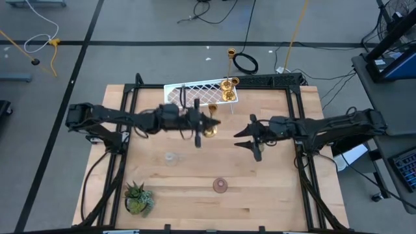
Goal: Pick & Place candle stick holders
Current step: Put the golden candle holder on the shelf
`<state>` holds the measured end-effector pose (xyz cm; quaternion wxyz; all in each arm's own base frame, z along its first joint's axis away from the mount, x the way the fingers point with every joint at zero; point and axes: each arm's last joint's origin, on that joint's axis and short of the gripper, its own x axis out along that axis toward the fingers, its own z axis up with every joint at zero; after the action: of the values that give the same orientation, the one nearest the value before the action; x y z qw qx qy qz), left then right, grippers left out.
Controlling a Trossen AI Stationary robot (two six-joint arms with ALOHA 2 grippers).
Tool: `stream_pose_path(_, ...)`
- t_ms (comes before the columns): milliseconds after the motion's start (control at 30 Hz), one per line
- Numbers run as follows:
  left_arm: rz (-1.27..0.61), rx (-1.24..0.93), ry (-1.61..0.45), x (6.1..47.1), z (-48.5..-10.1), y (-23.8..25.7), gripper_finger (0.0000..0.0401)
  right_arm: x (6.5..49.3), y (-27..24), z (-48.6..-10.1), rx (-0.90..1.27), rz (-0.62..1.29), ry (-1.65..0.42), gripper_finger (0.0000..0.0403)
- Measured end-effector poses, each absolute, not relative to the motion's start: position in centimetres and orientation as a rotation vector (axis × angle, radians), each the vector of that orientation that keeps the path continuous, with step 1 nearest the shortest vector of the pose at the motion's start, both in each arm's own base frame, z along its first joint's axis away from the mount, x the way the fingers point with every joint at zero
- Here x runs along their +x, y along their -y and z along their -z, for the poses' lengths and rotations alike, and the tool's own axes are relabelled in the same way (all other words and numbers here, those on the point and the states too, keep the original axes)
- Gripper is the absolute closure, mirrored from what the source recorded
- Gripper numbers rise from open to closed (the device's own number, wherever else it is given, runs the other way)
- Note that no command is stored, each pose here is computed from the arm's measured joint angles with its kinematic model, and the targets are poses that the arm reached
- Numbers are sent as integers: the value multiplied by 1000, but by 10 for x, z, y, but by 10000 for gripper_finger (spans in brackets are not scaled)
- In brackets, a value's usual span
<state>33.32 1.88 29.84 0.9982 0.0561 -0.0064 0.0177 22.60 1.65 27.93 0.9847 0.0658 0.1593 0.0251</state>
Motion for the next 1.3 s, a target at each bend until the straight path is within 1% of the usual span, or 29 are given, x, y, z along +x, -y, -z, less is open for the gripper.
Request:
stream_pose_path(100, -30, 71, 70, 330, -304, -46, 399, 225, -17, -265, 141, -52, -288, 250)
stream_pose_path(200, -76, 72, 119, 329, -304, -74, 399, 223, -17, -252, 141, -56, -242, 250)
stream_pose_path(333, -111, 144, 126, 331, -292, -106, 399, 219, -16, -237, 108, -65, -168, 250)
stream_pose_path(633, -211, 150, 76, 351, -269, -163, 399, 199, -15, -202, 88, -68, -44, 250)
stream_pose_path(767, -257, 155, 84, 350, -270, -178, 399, 189, -14, -190, 92, -71, -1, 250)
stream_pose_path(900, -282, 141, 54, 349, -261, -190, 399, 181, -13, -180, 82, -71, 20, 250)
stream_pose_path(1100, -290, 125, 71, 358, -242, -199, 399, 177, -13, -177, 57, -71, 38, 250)
stream_pose_path(1300, -290, 101, 69, 369, -237, -205, 399, 177, -13, -177, 31, -71, 45, 250)
